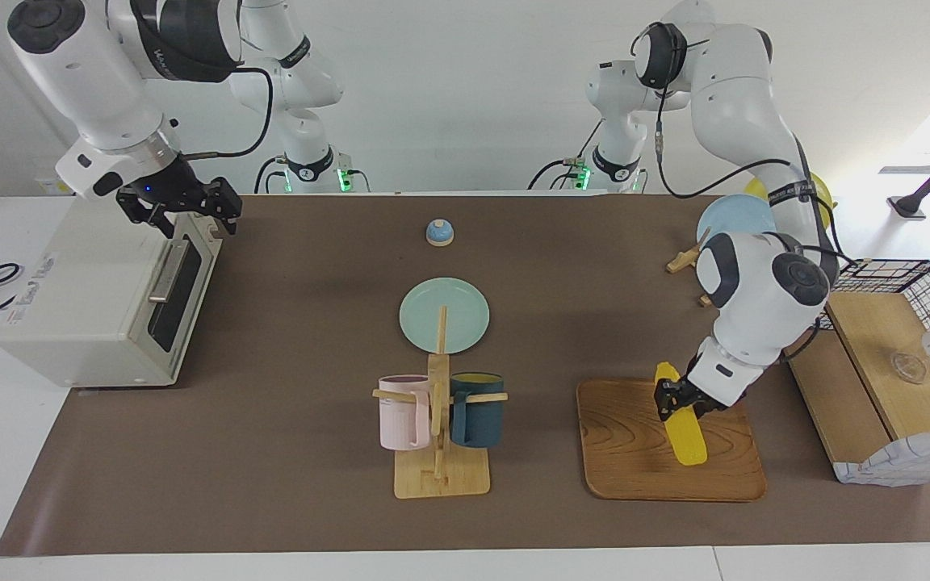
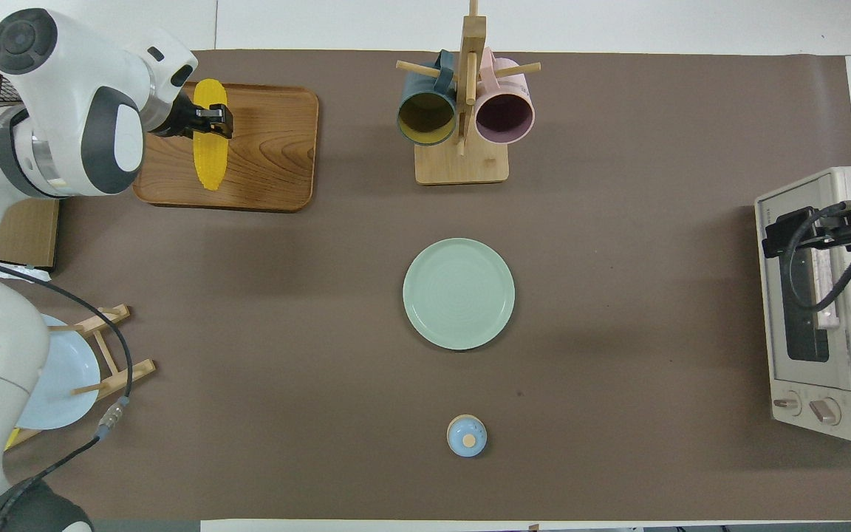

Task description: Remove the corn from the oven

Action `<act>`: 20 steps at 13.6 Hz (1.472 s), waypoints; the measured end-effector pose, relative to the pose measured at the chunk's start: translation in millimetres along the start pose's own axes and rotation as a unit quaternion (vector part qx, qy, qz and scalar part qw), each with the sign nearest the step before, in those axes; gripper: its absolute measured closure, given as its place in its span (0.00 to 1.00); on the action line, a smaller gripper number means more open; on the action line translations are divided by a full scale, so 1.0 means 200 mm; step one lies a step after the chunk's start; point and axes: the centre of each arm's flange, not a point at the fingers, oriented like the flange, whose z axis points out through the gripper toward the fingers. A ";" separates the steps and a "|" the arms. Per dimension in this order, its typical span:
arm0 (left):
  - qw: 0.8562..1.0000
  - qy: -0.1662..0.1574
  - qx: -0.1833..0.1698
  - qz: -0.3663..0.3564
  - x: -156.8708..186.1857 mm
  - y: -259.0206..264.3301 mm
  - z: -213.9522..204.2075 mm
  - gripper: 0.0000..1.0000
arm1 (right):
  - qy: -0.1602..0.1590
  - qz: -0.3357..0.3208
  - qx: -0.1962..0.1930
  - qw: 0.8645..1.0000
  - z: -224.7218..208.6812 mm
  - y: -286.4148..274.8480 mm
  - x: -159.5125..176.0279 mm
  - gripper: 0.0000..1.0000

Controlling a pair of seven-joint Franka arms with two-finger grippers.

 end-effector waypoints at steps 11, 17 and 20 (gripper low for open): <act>1.000 0.009 0.016 0.021 0.02 0.01 0.07 0.00 | 0.003 -0.007 -0.002 1.000 -0.01 -0.04 0.01 0.00; 0.998 -0.055 0.022 0.003 -0.14 0.02 -0.76 0.00 | 0.009 -0.008 0.011 1.000 -0.02 -0.05 0.02 0.00; 0.996 -0.088 0.028 -0.010 -0.35 -0.01 -1.22 0.00 | 0.009 -0.008 0.011 1.000 -0.02 -0.06 0.02 0.00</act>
